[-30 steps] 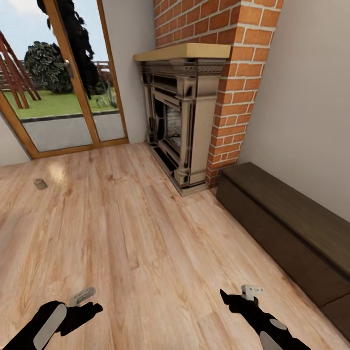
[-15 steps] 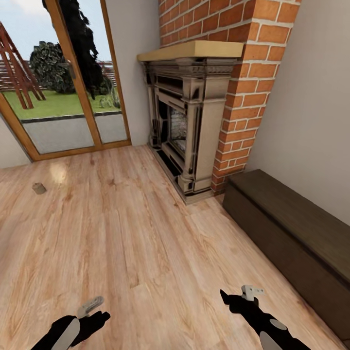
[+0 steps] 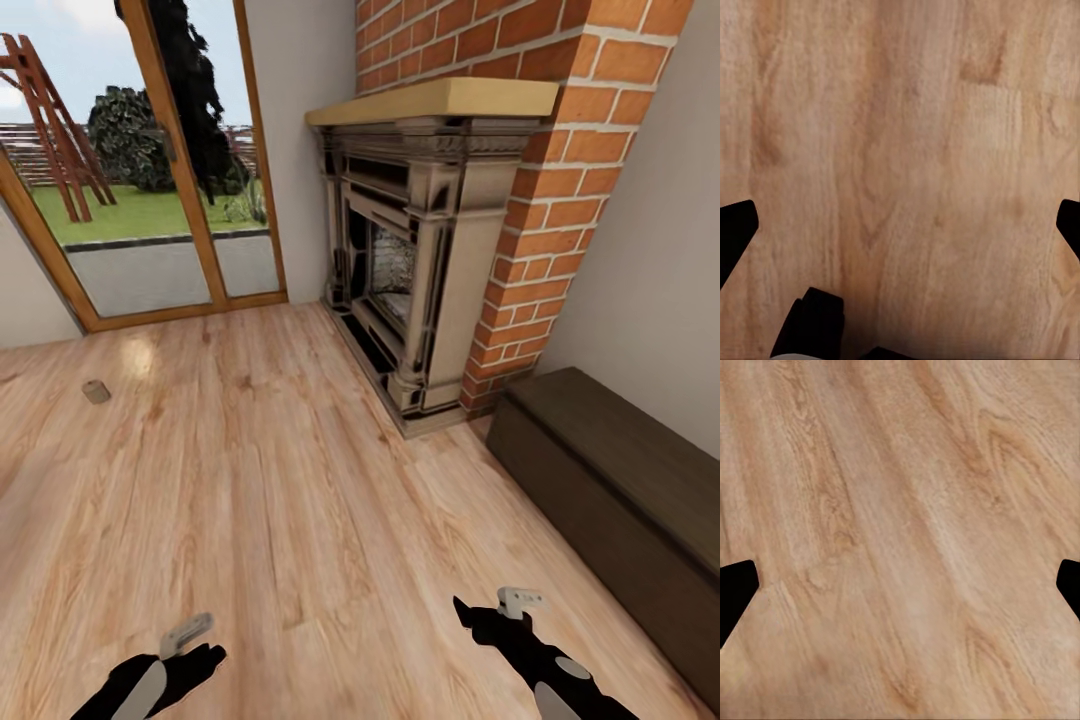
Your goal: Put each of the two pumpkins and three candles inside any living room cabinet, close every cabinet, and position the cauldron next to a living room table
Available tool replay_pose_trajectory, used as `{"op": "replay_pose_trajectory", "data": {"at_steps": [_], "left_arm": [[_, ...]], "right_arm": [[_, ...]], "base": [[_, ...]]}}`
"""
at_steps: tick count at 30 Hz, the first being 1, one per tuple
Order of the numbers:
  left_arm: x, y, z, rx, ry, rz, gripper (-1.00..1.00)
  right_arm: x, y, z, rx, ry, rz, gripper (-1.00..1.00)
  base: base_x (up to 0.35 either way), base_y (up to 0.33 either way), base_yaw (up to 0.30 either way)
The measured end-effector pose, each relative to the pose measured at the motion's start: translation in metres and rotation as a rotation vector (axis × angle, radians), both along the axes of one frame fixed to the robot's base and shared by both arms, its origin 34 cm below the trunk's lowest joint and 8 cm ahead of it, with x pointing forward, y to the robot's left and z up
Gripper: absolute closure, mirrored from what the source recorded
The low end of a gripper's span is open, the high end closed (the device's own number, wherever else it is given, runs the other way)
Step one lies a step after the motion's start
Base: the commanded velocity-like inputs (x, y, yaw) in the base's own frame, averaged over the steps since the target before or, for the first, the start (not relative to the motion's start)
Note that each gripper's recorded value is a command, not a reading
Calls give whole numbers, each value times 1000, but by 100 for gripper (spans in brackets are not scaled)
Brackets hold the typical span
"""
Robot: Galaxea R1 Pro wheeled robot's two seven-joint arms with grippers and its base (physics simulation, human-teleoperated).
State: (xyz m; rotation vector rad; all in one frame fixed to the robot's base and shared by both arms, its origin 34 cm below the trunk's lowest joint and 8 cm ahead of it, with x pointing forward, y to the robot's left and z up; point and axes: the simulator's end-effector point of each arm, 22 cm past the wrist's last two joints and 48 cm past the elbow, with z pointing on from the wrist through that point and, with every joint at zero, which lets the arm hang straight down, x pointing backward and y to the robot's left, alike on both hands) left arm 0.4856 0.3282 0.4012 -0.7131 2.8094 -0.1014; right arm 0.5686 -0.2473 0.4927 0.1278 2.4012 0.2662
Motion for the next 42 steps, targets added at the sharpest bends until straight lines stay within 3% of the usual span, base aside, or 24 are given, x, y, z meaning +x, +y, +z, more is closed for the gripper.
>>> {"op": "replay_pose_trajectory", "data": {"at_steps": [18,42], "left_arm": [[-3,2,-2,6,3,4,-100],[-4,0,-3,3,4,5,-100]], "right_arm": [[-9,-12,-12,-26,27,-9,-100],[-12,-22,-17,-35,32,-33,-100]], "base": [[199,264,-207],[19,13,-280]]}}
